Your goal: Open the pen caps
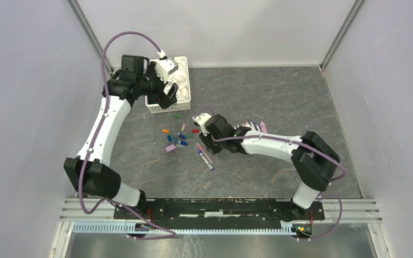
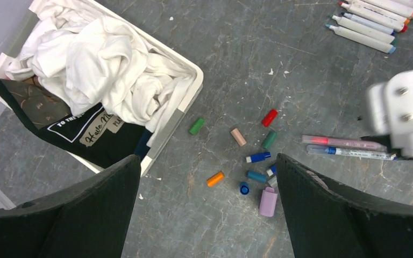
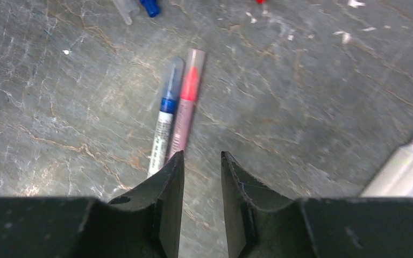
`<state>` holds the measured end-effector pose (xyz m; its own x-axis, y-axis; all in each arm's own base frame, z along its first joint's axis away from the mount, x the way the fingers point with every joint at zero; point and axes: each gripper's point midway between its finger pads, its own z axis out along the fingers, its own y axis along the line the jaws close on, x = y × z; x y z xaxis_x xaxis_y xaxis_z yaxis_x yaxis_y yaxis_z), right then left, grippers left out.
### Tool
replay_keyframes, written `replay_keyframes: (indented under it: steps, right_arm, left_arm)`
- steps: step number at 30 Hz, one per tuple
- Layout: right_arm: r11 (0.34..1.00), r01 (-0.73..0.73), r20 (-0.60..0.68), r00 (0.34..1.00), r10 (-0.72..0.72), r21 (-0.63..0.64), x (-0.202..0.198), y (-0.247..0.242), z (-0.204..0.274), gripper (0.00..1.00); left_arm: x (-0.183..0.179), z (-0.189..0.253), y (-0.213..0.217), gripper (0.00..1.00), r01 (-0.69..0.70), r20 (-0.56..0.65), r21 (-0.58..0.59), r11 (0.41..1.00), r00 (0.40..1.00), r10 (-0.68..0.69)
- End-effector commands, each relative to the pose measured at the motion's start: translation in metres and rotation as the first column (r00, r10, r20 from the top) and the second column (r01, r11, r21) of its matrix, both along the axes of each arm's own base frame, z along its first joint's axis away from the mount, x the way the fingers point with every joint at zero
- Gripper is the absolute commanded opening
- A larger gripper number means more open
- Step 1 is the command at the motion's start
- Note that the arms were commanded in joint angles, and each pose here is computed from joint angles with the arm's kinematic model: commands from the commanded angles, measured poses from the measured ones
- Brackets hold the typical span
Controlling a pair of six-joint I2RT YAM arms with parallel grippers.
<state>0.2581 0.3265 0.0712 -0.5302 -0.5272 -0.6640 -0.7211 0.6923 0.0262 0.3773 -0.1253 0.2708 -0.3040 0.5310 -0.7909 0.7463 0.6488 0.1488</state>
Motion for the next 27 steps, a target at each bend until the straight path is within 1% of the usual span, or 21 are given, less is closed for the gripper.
replay_keyframes:
  steps: [1,9,14,20,24,27]
  right_arm:
    - [0.999,-0.037,0.021,0.999,0.037,0.023,0.005,0.034,0.000,0.35]
    - [0.999,-0.039,-0.009,0.999,0.039,-0.010,0.005,0.042,-0.024,0.32]
    - [0.999,-0.024,-0.004,1.000,0.024,-0.045,0.008,0.038,-0.034,0.29]
    - [0.996,-0.015,-0.018,1.000,0.013,-0.090,0.006,0.028,-0.053,0.28]
    - [0.996,-0.009,-0.049,0.999,0.004,-0.084,0.002,0.019,-0.065,0.30]
    - [0.999,-0.018,-0.089,0.996,0.014,-0.045,-0.002,0.015,-0.068,0.28]
  left_arm:
    - [-0.013,-0.002,-0.004,1.00,0.007,-0.046,-0.041,0.999,0.999,-0.009]
    - [-0.020,-0.007,-0.005,1.00,0.027,-0.067,-0.041,0.999,0.997,-0.029]
    - [-0.025,-0.010,-0.006,1.00,0.048,-0.078,-0.042,0.998,0.996,-0.052]
    - [-0.030,-0.015,-0.006,1.00,0.068,-0.095,-0.032,0.997,0.993,-0.070]
    - [-0.034,-0.022,-0.005,1.00,0.090,-0.107,-0.014,0.996,0.990,-0.091]
    - [-0.036,-0.028,-0.004,1.00,0.106,-0.118,0.000,0.994,0.987,-0.105]
